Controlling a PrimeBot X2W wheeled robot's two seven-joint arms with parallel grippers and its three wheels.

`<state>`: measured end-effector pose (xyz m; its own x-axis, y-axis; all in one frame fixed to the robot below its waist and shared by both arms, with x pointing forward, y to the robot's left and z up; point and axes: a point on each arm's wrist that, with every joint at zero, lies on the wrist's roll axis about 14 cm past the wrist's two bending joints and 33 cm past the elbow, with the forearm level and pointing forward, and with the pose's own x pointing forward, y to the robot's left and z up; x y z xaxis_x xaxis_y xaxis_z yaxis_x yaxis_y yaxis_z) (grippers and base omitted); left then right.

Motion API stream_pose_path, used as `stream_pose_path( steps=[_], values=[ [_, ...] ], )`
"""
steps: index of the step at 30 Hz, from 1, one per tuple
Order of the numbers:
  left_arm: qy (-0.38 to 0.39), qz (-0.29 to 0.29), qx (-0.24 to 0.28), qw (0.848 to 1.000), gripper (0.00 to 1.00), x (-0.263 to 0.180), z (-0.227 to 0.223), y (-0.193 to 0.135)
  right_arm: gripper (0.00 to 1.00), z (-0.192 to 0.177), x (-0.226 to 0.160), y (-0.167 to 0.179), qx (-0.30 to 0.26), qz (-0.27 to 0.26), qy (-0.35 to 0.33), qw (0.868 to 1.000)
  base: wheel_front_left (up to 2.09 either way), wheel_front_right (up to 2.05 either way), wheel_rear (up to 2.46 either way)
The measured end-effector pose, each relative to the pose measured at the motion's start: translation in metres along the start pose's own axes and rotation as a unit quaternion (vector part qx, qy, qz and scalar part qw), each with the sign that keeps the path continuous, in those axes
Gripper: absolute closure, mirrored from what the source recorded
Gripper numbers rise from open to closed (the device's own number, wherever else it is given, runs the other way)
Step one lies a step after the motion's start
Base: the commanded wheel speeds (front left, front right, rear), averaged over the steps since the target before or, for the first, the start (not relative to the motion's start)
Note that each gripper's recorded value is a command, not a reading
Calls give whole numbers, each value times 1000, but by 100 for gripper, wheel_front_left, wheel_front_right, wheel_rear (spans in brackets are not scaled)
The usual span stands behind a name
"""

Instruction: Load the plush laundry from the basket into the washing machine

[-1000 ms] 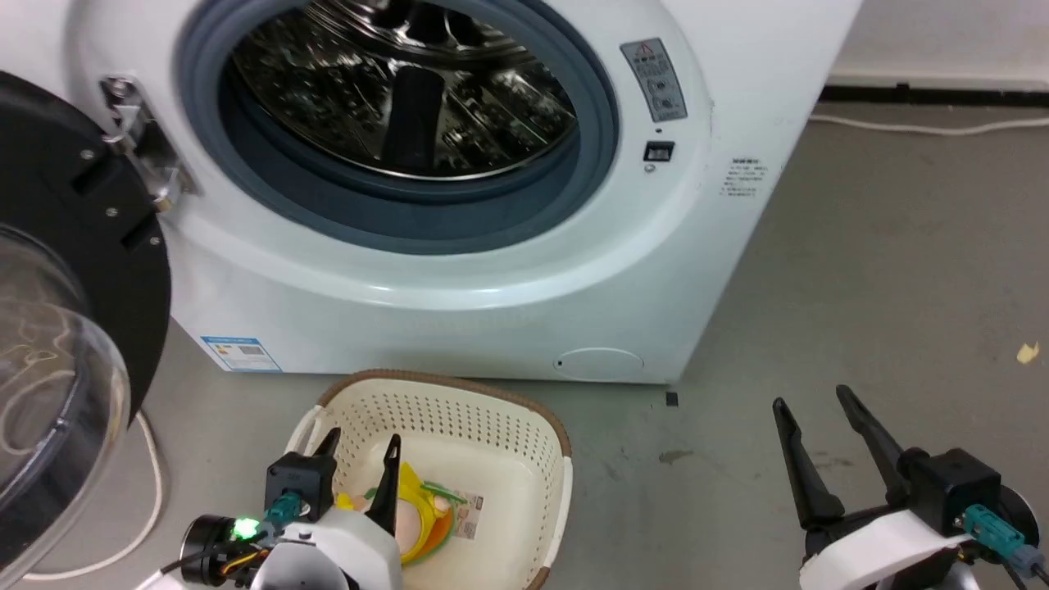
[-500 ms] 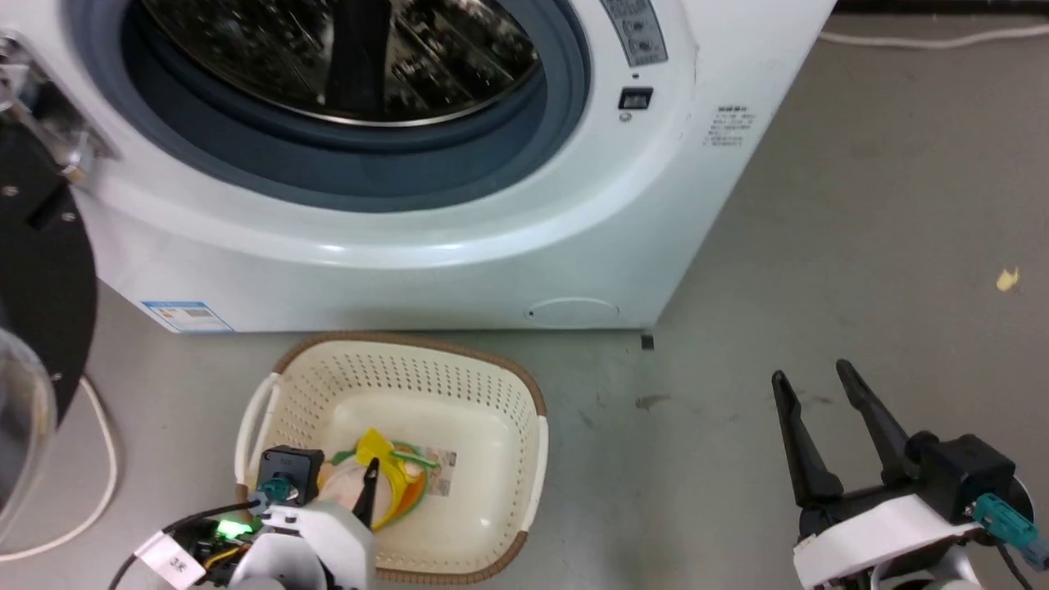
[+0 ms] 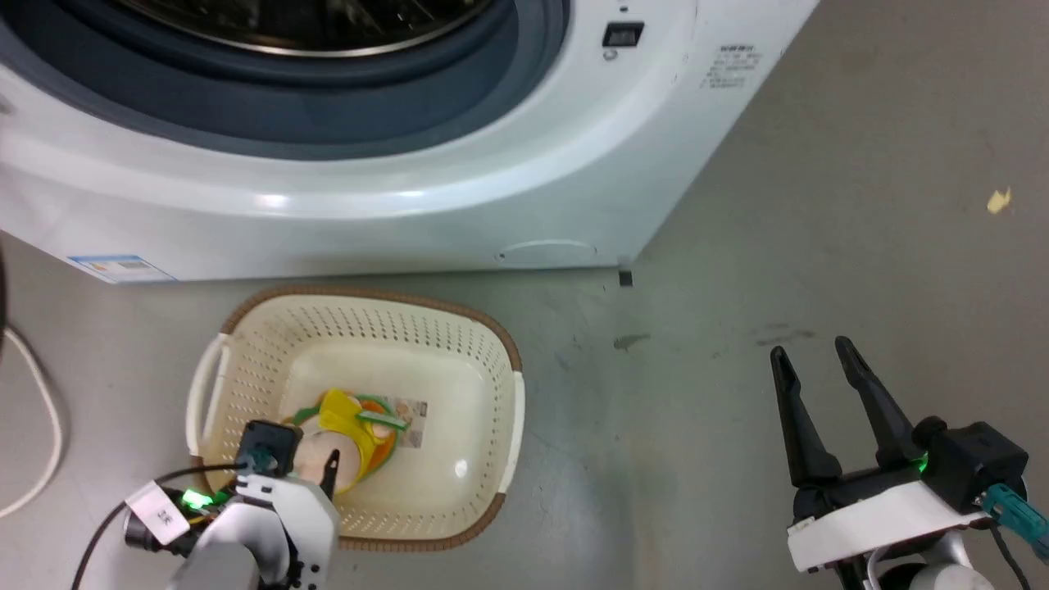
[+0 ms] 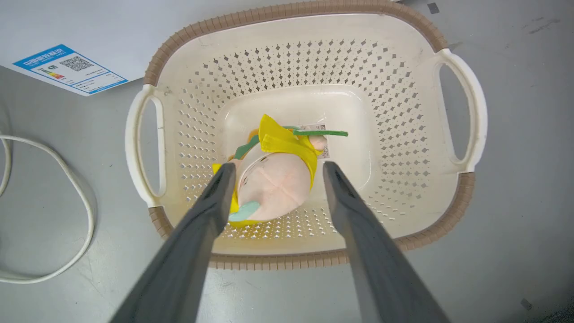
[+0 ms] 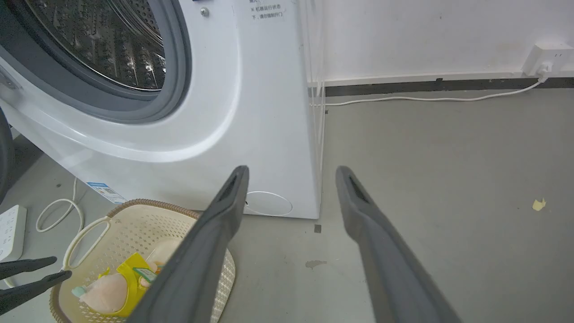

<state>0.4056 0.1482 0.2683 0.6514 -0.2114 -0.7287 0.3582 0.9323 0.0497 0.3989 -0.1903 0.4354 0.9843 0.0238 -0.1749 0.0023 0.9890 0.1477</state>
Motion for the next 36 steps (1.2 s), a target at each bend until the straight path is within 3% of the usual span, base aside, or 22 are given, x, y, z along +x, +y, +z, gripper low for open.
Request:
stream_pose_path(
  steps=[12, 30, 31, 32, 36],
  values=[
    [69, -26, 42, 996, 0, 41, -30, 2, 0, -25, 9, -11, 15, -18, 27, 999, 0, 0, 0],
    [170, -66, 105, 978, 0, 91, -80, 5, 0, -60, 19, -25, 35, -41, 60, 997, 0, 0, 0],
    [175, -70, 107, 976, 7, 93, -84, 4, 0, -62, 20, -26, 37, -43, 62, 996, 0, 0, 0],
    [180, -72, 107, 975, 96, 95, -87, 3, 0, -63, 20, -27, 37, -45, 63, 996, 0, 0, 0],
    [196, -79, 101, 972, 100, 101, -99, 0, 0, -68, 21, -32, 37, -52, 65, 996, 0, 0, 0]
  ],
)
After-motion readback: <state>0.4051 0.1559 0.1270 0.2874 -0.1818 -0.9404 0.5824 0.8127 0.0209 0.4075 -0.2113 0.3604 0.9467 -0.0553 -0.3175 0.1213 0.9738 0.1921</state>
